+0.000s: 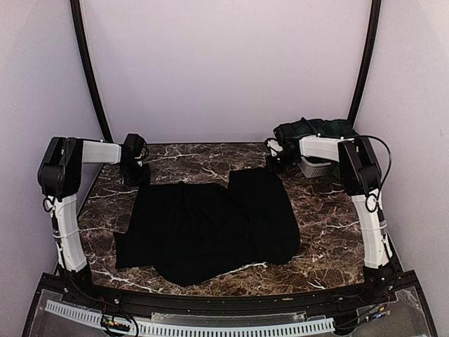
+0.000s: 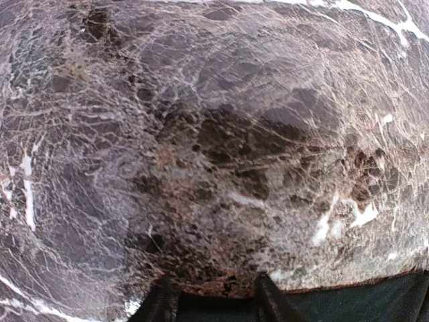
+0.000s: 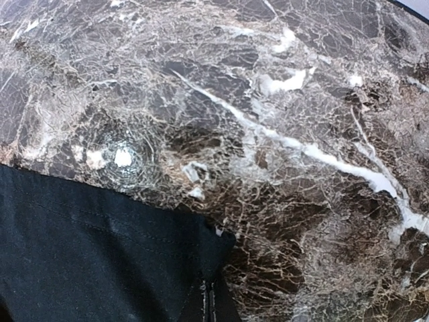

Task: Fold and stack the mixed laundry pile
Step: Pick up the crumpled T-shirt from the center of the board.

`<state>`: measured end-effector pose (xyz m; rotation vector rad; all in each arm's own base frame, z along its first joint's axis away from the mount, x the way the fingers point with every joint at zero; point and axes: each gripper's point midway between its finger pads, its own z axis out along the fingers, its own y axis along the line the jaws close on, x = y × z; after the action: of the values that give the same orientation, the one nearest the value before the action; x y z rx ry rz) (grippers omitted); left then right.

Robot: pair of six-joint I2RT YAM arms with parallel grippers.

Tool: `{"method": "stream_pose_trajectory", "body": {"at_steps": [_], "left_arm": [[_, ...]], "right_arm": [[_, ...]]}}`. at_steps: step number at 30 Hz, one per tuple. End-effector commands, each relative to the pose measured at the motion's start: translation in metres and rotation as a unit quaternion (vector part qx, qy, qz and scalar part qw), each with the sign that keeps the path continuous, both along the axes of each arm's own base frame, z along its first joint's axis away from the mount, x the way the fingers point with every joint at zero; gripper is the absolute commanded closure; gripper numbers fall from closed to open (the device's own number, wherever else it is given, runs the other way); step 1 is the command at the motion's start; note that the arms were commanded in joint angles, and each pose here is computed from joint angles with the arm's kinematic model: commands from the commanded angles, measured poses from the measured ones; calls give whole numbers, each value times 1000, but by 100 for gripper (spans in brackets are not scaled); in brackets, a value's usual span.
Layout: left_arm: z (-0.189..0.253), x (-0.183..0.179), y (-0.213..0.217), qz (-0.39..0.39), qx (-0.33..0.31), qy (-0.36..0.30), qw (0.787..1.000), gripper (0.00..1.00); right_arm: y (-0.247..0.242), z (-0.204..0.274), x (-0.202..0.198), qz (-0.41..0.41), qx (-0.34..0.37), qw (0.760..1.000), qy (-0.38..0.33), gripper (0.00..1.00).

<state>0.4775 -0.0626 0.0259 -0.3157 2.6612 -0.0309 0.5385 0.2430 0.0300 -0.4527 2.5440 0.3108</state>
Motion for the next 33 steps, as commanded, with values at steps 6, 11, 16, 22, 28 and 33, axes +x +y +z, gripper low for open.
{"method": "stream_pose_trajectory", "body": {"at_steps": [6, 11, 16, 22, 28, 33], "left_arm": [[-15, -18, -18, -34, -30, 51, 998, 88], [22, -8, -21, -32, -43, 0, 999, 100], [50, -8, -9, -20, -8, -23, 999, 100], [118, -22, -14, -13, -29, -110, 993, 100], [207, -67, -2, 6, -50, -207, 977, 100], [252, -74, 11, 22, -35, -248, 968, 100]], "right_arm": [[0, 54, -1, -2, 19, 999, -39, 100], [0, 78, -4, -2, 28, 998, -56, 100], [0, 93, -7, 1, 35, 997, -65, 100], [3, 136, -19, 8, 66, 994, -88, 100], [-6, 231, -66, 17, 126, 980, -150, 100], [-13, 289, -80, 19, 150, 966, -208, 100]]}}
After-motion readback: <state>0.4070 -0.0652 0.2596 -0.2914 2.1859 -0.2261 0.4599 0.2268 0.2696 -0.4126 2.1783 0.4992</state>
